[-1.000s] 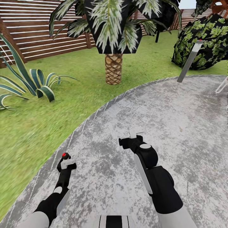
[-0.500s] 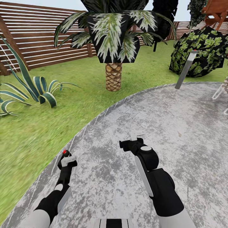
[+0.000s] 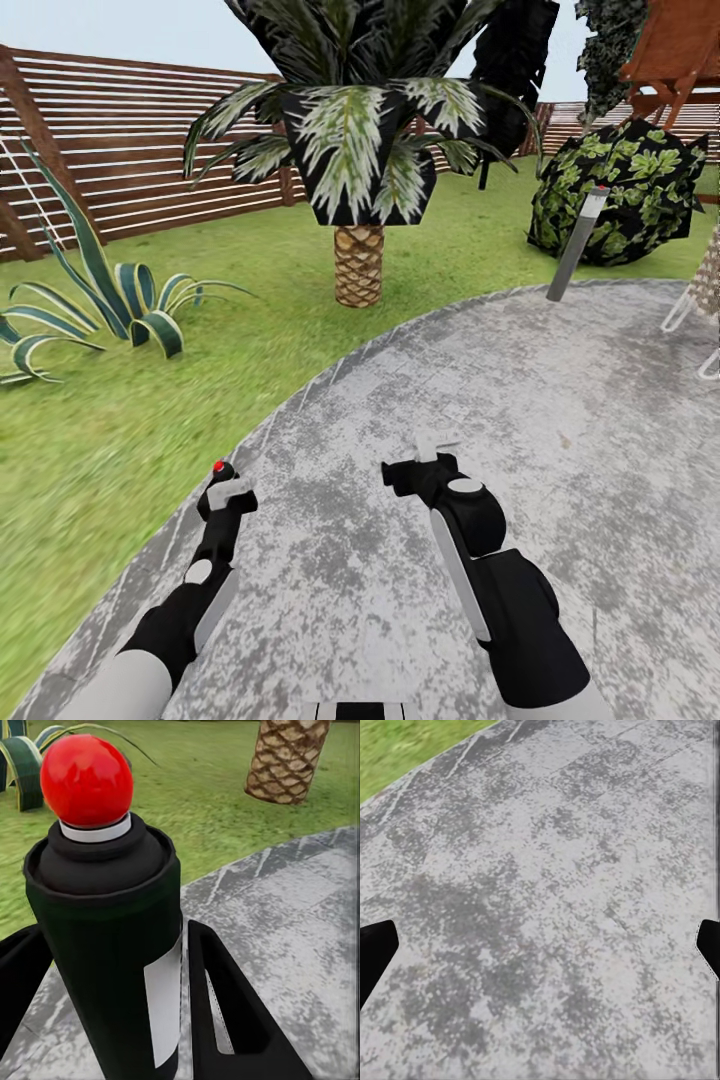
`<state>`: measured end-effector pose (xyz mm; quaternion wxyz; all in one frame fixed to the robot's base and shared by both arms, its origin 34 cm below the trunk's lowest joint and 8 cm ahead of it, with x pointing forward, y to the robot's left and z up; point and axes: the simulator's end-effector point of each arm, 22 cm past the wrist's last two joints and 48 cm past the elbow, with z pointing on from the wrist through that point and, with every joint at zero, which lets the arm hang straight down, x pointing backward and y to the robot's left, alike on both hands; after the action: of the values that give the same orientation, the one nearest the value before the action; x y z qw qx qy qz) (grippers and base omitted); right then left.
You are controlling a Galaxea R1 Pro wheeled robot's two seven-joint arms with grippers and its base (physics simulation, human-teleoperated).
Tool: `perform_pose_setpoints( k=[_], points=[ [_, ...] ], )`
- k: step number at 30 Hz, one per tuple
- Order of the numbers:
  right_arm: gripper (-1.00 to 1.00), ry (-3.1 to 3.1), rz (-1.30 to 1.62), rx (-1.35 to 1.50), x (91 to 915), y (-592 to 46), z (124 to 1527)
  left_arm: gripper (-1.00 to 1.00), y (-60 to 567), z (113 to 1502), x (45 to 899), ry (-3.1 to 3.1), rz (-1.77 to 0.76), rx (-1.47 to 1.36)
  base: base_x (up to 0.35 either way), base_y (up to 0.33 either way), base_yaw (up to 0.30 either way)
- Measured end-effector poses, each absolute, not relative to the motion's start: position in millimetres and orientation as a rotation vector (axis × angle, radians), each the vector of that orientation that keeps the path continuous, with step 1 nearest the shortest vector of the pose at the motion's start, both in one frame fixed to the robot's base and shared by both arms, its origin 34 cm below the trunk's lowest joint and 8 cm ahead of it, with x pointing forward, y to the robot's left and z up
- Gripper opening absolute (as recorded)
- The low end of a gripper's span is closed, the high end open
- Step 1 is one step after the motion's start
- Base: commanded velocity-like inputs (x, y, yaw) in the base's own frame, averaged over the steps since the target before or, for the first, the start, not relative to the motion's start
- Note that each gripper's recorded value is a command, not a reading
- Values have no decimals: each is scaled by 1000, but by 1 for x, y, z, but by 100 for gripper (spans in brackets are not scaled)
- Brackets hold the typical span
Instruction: Pick up the pesticide atomizer in the garden and spray insectifuge to fully cover both potted plants in the garden.
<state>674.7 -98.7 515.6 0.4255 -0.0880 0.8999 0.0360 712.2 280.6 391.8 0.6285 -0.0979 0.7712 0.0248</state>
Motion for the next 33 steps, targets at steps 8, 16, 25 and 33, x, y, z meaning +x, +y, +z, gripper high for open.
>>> perform_pose_setpoints(
  k=[8,16,25,33],
  points=[
    [100,2221,66,-222,674,-107,533,-100,275,417,720,1753,39,-221,0,0,0],
    [100,2208,65,-228,673,-106,540,-100,267,427,719,1739,33,-203,0,0,0],
    [100,2208,65,-228,673,-106,540,-100,242,427,717,1742,4,-129,0,0,0],
    [100,2207,62,-223,674,-107,540,-100,243,430,719,1738,-15,-111,0,0,0]
  ],
)
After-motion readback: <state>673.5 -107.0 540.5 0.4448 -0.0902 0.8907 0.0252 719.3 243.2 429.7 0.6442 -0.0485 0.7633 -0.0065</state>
